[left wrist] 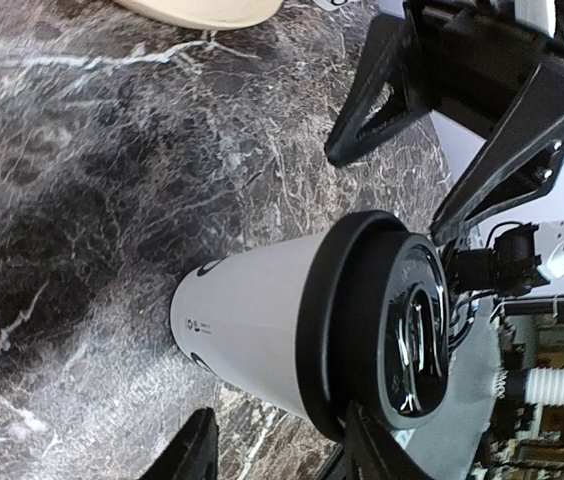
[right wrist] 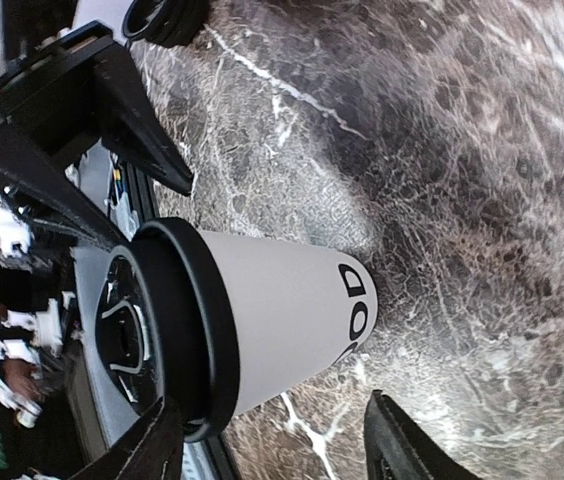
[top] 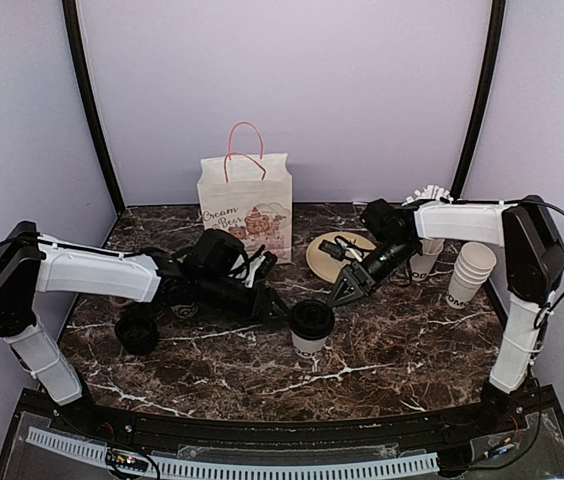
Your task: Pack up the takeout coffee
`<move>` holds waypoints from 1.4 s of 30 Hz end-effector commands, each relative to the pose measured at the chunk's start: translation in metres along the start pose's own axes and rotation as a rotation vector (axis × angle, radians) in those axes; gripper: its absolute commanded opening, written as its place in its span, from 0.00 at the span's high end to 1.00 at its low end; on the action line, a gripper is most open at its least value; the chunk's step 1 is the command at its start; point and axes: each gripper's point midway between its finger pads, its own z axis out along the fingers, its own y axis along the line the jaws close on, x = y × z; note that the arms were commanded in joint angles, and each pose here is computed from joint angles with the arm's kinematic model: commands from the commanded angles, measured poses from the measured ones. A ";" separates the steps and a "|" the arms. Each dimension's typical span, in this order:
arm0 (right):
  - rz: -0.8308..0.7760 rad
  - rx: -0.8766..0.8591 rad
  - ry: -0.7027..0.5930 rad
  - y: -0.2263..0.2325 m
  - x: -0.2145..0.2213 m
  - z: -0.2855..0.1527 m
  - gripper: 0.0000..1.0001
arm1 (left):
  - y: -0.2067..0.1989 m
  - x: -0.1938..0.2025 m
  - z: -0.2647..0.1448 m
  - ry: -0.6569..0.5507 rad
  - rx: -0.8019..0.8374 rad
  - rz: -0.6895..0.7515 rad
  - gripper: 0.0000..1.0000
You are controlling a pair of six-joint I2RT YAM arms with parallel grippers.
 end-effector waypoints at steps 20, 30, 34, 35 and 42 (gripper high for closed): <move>-0.856 0.547 0.038 0.067 -0.040 -0.041 0.12 | -0.010 -0.098 -0.133 -0.461 -0.447 0.390 0.25; -0.978 0.475 0.221 0.079 -0.014 0.015 0.04 | 0.006 -0.095 -0.154 -0.522 -0.459 0.322 0.22; -0.970 0.486 0.257 0.073 -0.012 0.022 0.04 | 0.010 -0.092 -0.157 -0.522 -0.461 0.313 0.22; -0.963 0.485 0.267 0.070 -0.011 0.024 0.04 | 0.011 -0.091 -0.157 -0.522 -0.462 0.312 0.22; -0.907 0.481 0.299 0.060 -0.012 0.034 0.11 | 0.015 -0.090 -0.157 -0.521 -0.454 0.296 0.22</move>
